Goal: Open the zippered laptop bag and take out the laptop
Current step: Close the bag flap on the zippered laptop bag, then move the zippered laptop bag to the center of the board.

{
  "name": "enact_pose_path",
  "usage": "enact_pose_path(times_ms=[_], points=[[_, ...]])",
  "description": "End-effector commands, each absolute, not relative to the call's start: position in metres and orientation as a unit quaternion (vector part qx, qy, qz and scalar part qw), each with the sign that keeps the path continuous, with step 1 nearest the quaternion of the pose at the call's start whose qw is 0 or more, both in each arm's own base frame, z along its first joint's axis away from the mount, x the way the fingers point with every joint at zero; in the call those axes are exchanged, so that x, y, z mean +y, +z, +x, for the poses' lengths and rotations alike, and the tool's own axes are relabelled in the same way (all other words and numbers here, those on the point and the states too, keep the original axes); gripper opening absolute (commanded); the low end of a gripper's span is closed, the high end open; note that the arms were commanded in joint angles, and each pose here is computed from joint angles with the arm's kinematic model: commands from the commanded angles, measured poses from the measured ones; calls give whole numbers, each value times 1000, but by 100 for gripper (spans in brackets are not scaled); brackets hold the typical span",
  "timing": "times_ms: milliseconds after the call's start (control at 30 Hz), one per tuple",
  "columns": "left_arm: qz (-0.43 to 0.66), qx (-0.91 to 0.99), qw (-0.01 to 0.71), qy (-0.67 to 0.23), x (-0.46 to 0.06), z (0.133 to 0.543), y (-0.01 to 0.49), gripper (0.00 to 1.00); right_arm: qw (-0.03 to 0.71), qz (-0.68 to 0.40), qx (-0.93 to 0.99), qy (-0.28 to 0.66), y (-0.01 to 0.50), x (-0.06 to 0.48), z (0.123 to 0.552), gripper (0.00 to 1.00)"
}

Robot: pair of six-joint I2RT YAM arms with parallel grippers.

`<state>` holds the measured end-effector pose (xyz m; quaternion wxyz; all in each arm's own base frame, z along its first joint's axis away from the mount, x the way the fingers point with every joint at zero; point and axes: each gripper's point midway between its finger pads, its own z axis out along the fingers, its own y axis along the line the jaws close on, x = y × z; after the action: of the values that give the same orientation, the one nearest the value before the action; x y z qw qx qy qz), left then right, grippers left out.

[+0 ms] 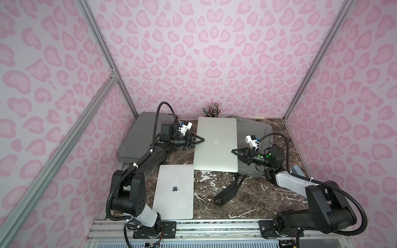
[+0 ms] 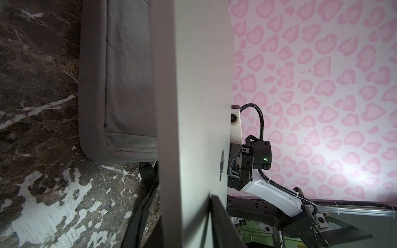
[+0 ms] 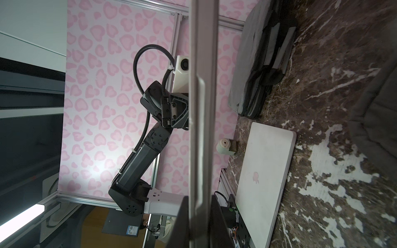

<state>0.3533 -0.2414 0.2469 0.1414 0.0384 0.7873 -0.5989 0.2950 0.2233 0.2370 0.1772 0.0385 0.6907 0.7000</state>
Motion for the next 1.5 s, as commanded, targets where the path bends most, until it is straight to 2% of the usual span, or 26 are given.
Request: enact_pose_path(times_ms=[0, 133, 333, 400, 567, 767, 1100, 1167, 1400, 1467], points=[[94, 764, 140, -622, -248, 337, 268, 27, 207, 5, 673, 710, 253, 224, 294, 0], [104, 754, 139, -633, -252, 336, 274, 23, 200, 10, 673, 712, 247, 225, 296, 0], [103, 752, 135, -637, -252, 335, 279, 2, 201, 21, 684, 701, 235, 225, 303, 0], [104, 751, 137, -638, -252, 335, 282, 2, 205, 27, 695, 688, 226, 224, 306, 3], [90, 755, 143, -633, -245, 339, 282, 2, 228, 27, 740, 633, 206, 221, 317, 27], [66, 759, 159, -628, -223, 344, 280, 2, 272, 23, 801, 533, 182, 206, 333, 43], [43, 767, 162, -620, -197, 330, 272, 2, 308, 58, 897, 311, 136, 149, 347, 61], [41, 769, 159, -617, -194, 326, 267, 2, 299, 84, 907, 284, 125, 137, 338, 66], [36, 779, 139, -610, -192, 310, 246, 2, 297, 141, 934, 143, 98, 74, 303, 67], [38, 782, 133, -608, -191, 306, 241, 2, 300, 162, 934, 110, 95, 53, 296, 74]])
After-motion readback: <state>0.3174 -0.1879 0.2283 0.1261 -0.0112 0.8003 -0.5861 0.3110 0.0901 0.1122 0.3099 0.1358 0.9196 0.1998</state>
